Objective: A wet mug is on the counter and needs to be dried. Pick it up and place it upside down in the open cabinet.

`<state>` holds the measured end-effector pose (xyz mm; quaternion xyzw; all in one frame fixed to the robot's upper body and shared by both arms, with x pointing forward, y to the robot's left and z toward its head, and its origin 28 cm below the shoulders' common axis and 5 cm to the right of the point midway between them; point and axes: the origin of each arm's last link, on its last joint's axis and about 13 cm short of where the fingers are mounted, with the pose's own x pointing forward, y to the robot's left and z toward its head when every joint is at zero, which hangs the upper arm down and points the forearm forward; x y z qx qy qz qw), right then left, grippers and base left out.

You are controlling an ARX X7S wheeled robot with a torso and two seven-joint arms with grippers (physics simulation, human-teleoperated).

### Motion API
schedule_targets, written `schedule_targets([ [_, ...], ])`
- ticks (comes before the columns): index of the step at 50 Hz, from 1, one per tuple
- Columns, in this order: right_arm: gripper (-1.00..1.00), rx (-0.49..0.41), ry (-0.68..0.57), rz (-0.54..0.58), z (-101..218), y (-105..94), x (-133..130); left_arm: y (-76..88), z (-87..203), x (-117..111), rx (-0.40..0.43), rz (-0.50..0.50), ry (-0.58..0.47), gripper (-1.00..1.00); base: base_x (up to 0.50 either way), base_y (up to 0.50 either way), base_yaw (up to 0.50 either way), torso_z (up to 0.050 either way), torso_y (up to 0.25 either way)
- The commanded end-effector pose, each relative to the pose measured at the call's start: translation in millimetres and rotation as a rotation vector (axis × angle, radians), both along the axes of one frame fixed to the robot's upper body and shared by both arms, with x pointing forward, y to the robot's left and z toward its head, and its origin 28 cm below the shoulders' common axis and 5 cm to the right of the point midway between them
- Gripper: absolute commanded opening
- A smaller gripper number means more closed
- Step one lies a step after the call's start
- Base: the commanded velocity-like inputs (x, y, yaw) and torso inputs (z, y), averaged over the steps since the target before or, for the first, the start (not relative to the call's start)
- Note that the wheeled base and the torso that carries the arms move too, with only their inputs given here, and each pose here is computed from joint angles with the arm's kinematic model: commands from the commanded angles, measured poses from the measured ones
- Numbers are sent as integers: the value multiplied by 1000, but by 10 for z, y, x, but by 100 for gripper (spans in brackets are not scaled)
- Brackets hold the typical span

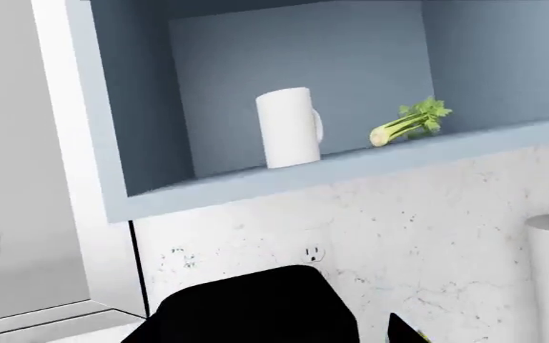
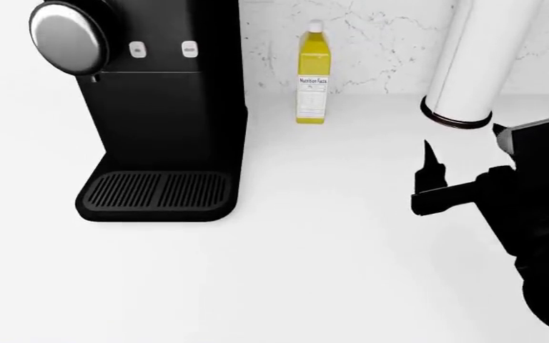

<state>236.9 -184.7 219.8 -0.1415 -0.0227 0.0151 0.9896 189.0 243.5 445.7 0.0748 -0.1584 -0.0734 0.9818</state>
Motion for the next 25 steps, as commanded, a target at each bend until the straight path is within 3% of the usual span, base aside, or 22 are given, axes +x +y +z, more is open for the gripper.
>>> schedule_targets([
  [1, 100, 54, 26, 55, 223, 15, -58, 128, -269, -156, 13, 10, 50, 100, 0, 0, 0, 0, 0],
  [25, 100, 115, 8, 138, 637, 48, -108, 261, -623, -187, -1, 30, 102, 100, 0, 0, 0, 0, 0],
])
